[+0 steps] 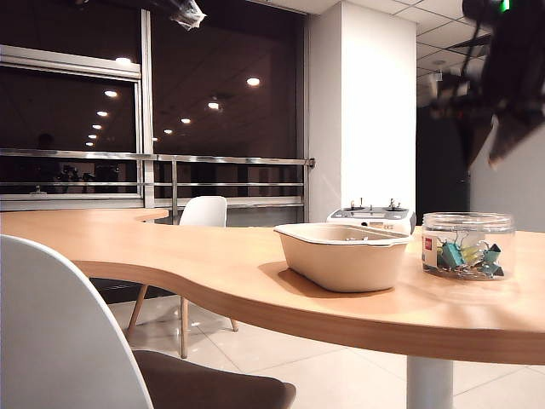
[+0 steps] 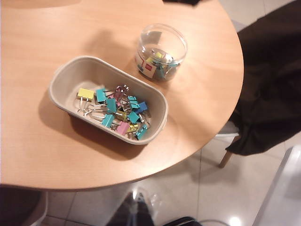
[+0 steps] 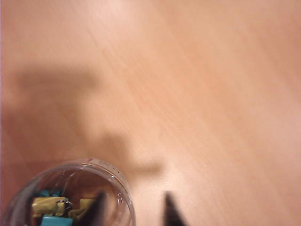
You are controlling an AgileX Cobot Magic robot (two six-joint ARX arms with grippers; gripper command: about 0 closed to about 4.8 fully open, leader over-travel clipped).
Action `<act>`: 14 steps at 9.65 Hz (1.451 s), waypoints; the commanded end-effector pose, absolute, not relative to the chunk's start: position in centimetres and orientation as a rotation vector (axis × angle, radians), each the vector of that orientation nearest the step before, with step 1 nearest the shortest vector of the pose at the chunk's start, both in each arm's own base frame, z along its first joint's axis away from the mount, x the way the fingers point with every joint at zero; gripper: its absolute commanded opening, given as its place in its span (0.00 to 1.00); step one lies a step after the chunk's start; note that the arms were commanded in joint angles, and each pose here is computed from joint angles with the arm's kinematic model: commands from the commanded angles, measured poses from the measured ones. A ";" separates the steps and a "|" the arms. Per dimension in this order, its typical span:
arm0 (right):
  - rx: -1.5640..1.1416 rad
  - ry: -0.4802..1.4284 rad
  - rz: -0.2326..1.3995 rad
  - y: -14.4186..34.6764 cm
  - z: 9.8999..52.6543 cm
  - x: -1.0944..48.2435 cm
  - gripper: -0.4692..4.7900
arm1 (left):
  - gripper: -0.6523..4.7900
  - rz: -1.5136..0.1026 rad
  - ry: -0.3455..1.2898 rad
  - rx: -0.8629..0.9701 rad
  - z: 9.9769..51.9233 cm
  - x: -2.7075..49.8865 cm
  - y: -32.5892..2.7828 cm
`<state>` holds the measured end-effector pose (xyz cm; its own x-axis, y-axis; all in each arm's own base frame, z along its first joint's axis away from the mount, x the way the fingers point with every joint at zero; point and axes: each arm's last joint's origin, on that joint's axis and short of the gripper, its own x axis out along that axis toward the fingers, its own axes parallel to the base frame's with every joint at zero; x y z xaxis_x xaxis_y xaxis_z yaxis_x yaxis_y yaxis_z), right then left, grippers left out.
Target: Pick up the box filled with clips, pour some clips from it into the rectangular paper box, and then put the clip box back on the table.
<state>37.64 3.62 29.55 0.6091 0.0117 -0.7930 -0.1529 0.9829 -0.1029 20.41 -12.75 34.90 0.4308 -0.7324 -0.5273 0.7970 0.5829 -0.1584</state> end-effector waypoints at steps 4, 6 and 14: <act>-0.154 0.672 0.123 3.9 41.4 29.1 0.09 | 0.11 -1.007 0.538 0.174 37.5 18.2 -11.6; -0.122 0.287 0.202 2.9 39.9 16.1 0.09 | 0.11 -1.010 0.570 0.210 37.7 16.2 -11.6; -0.105 0.057 0.158 1.2 23.2 6.8 0.13 | 0.11 -0.940 0.326 0.236 34.1 11.5 -11.4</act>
<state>6.87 1.14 22.68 0.9838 0.1477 -0.1014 -0.1581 0.9820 -0.1037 11.45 -11.55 33.77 0.4805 -0.7583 -0.4405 0.8499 0.5265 0.0209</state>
